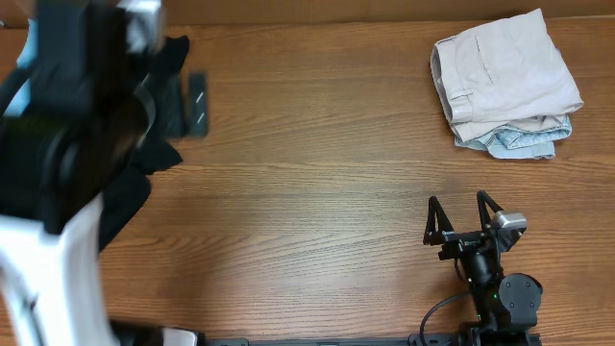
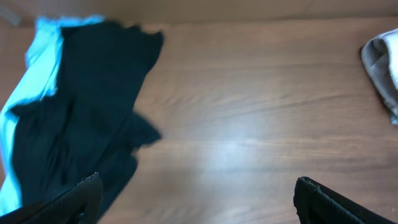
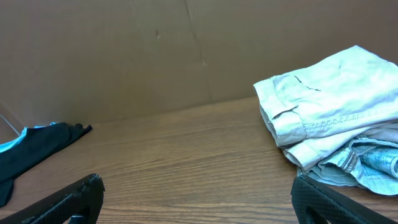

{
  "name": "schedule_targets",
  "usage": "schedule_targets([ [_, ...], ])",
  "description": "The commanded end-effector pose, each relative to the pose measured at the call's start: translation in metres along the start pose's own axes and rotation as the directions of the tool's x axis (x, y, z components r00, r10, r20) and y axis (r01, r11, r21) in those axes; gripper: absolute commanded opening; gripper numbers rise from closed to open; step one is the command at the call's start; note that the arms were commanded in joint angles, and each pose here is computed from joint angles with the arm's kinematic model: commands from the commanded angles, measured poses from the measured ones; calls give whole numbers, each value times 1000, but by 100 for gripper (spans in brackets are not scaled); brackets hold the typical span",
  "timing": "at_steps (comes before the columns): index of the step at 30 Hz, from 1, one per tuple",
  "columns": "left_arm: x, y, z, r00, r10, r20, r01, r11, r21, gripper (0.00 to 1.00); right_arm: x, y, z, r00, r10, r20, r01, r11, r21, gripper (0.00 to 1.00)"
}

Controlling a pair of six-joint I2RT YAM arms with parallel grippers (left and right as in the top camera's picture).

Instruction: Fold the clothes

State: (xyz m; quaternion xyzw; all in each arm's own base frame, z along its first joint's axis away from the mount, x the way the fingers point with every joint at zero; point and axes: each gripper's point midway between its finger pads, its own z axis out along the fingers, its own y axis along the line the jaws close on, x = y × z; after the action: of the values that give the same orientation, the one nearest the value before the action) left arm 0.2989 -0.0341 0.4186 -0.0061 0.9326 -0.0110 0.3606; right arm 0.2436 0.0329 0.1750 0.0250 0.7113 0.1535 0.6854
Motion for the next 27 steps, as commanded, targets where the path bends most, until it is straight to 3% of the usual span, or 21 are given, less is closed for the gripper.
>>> schedule_targets([
  [1,36,23,2,994,-89,-57,86,994,-65,100,2,-2,0,1000,0,4,0,1000,11,100],
  [6,62,30,31,992,-127,14,128,991,-39,100,2,-2,0,1000,0,4,0,1000,11,100],
  [15,89,17,119,929,-140,343,114,989,95,100,2,-2,0,1000,0,4,0,1000,11,100],
  [27,164,23,161,846,-162,507,113,985,127,100,2,-2,0,1000,0,4,0,1000,11,100],
])
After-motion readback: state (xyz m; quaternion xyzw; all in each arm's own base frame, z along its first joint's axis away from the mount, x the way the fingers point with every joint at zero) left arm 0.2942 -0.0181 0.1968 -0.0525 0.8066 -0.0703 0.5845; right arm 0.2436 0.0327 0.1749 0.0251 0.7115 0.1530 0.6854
